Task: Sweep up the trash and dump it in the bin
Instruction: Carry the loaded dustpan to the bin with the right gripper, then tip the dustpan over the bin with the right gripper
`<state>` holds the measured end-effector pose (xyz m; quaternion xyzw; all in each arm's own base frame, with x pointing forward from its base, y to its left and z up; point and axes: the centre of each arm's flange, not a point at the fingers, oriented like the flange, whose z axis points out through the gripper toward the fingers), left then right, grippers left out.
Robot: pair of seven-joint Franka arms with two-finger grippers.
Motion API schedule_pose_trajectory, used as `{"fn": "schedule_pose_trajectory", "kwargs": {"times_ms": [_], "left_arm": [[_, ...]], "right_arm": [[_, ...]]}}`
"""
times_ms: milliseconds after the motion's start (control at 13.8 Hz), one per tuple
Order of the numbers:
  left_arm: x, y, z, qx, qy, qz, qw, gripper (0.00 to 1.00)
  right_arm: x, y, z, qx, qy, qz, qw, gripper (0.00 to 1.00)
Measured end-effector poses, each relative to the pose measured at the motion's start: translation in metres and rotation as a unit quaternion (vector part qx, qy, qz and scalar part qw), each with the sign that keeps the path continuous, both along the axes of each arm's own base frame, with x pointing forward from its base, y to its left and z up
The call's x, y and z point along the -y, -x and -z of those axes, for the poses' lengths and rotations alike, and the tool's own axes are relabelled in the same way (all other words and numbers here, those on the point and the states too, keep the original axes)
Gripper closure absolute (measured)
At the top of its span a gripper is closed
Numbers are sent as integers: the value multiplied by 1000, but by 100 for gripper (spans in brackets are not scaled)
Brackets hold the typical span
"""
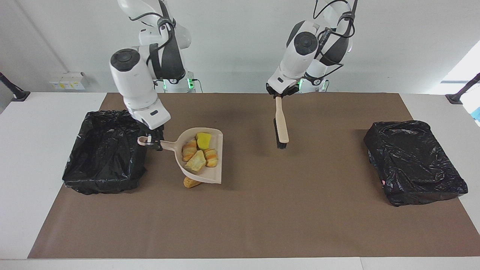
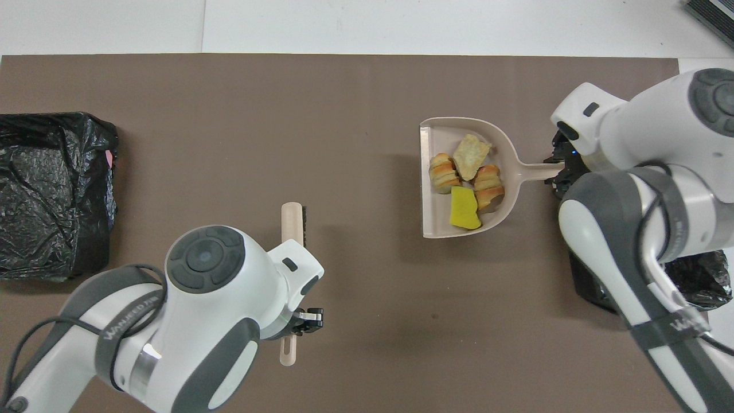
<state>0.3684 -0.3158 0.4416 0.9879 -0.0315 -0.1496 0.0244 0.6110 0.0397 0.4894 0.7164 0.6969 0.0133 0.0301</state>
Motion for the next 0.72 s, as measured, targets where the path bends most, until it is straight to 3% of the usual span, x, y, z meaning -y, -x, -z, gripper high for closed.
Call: {"fn": "schedule_pose_trajectory", "kwargs": {"times_ms": [361, 722], "left_arm": [[44, 69, 73, 24, -20, -16, 999, 73], [50, 85, 90, 22, -32, -25, 999, 73]], "right_arm": [[130, 3, -31, 2, 7, 8, 1000, 67], [250, 30, -48, 9, 27, -2, 1000, 67]]}}
